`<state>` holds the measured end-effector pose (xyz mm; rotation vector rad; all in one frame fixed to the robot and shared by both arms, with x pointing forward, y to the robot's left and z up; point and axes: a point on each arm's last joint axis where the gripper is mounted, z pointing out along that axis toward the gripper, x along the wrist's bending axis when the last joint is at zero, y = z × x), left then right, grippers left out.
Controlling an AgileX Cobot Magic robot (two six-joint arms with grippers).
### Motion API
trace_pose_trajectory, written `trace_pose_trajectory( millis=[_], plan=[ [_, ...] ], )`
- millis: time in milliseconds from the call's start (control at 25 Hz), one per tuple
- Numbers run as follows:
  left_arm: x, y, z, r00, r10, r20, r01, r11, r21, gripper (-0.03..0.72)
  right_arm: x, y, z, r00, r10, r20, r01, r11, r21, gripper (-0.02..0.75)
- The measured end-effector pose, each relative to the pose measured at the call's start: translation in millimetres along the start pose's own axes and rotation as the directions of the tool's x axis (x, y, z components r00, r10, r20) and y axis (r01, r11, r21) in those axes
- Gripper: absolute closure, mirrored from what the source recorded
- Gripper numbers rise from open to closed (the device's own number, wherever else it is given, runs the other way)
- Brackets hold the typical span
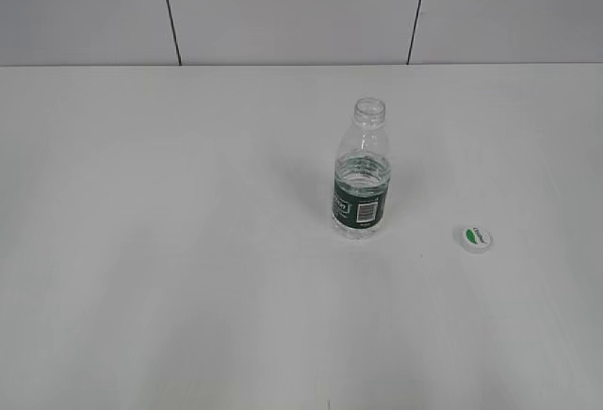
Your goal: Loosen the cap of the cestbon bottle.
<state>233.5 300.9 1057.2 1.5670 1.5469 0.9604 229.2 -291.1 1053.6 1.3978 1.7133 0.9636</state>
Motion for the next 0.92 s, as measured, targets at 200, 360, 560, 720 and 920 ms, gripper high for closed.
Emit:
trace_pose_trajectory(
  millis=[200,360,560,720,920],
  plan=[
    [0.5,0.0,0.0,1.0,0.003,-0.005,-0.003,1.0,0.0,0.158,-0.3,-0.1,-0.3,1.0,-0.014,-0.027,0.014,1.0,-0.003,0.149],
    [0.5,0.0,0.0,1.0,0.003,-0.005,-0.003,1.0,0.0,0.158,-0.3,-0.1,-0.3,1.0,-0.015,-0.028,0.015,1.0,-0.003,0.149],
    [0.5,0.0,0.0,1.0,0.003,-0.005,-0.003,1.0,0.0,0.158,-0.3,-0.1,-0.3,1.0,-0.015,-0.028,0.015,1.0,-0.003,0.149],
    [0.5,0.0,0.0,1.0,0.003,-0.005,-0.003,1.0,0.0,0.158,-0.3,-0.1,-0.3,1.0,-0.015,-0.028,0.015,1.0,-0.003,0.149],
    [0.5,0.0,0.0,1.0,0.003,-0.005,-0.003,1.0,0.0,0.158,-0.3,-0.1,-0.3,1.0,-0.015,-0.028,0.015,1.0,-0.003,0.149]
  ],
)
